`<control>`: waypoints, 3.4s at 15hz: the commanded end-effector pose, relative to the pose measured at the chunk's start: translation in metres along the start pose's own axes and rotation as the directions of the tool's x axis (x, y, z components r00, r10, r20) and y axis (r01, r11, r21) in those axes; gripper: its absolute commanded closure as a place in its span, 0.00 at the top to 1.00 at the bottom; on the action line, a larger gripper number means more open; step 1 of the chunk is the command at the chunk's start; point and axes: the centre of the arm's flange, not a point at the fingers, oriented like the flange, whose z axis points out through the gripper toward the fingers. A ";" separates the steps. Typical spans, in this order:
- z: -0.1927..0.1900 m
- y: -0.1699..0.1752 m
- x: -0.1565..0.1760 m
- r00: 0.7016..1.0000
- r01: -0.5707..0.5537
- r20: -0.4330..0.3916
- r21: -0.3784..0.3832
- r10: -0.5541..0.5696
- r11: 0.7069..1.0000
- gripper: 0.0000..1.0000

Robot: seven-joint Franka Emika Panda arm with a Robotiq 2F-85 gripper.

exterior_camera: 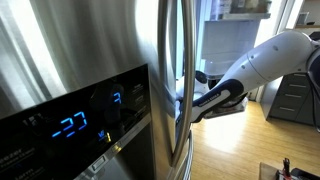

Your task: Take the green bottle from the refrigerator door and place it in front of the vegetable drawer

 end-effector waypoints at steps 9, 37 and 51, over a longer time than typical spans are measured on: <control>0.024 -0.003 -0.014 0.998 -0.026 -0.053 0.003 0.026 1.000 0.49; -0.057 0.026 0.045 0.987 -0.161 -0.032 -0.112 0.159 0.980 1.00; -0.180 0.022 0.099 0.900 -0.334 0.227 -0.192 0.373 0.923 1.00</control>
